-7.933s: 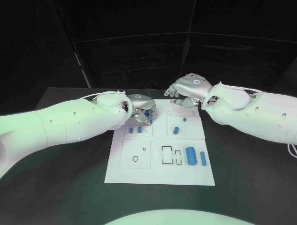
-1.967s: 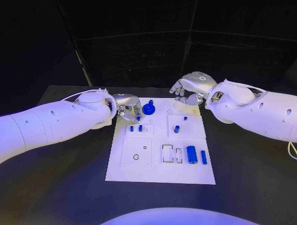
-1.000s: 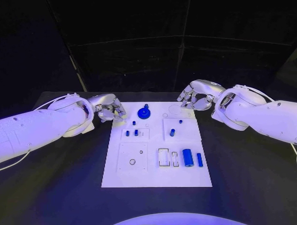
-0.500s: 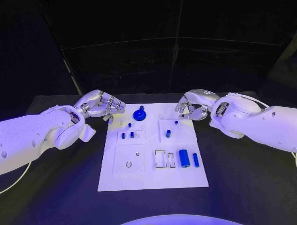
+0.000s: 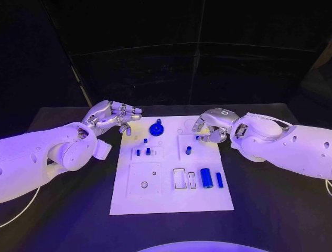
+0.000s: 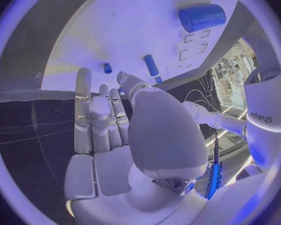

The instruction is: Assemble the parts on the task board

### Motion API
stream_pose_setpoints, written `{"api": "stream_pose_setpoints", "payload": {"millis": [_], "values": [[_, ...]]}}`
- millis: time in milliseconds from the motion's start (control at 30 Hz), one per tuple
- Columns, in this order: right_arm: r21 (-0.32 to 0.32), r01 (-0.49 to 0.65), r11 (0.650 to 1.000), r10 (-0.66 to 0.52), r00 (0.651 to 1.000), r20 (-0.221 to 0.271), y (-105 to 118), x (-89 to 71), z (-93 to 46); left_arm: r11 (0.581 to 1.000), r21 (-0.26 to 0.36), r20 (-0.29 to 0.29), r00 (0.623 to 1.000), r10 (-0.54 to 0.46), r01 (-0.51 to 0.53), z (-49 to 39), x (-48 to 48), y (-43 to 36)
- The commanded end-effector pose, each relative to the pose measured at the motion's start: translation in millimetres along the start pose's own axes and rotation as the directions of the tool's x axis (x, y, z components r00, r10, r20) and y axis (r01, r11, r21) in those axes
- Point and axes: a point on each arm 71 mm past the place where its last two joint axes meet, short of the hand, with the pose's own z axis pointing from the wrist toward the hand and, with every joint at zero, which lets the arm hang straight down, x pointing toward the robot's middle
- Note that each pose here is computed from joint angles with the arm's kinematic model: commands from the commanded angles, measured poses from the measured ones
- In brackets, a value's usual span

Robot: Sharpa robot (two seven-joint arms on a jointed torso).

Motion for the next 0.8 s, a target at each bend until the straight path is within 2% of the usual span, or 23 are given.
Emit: {"api": "stream_pose_setpoints", "payload": {"millis": [33,533,800], "values": [[-0.002,0.017,1.000,-0.017,1.000,-0.021,0.4,2.7,1.6,0.996,0.025,0.014,0.996,-0.091,0.091,-0.3,0.0,-2.3],[0.016,0.016,1.000,-0.015,0.998,-0.063,-2.5,11.5,5.6,0.994,0.021,0.011,0.994,-0.105,0.105,-0.9,0.2,-1.8],[0.021,0.011,1.000,-0.009,0.995,-0.102,-2.3,16.5,8.0,0.994,0.014,0.001,0.994,-0.109,0.109,-0.4,1.6,-1.4]]}}
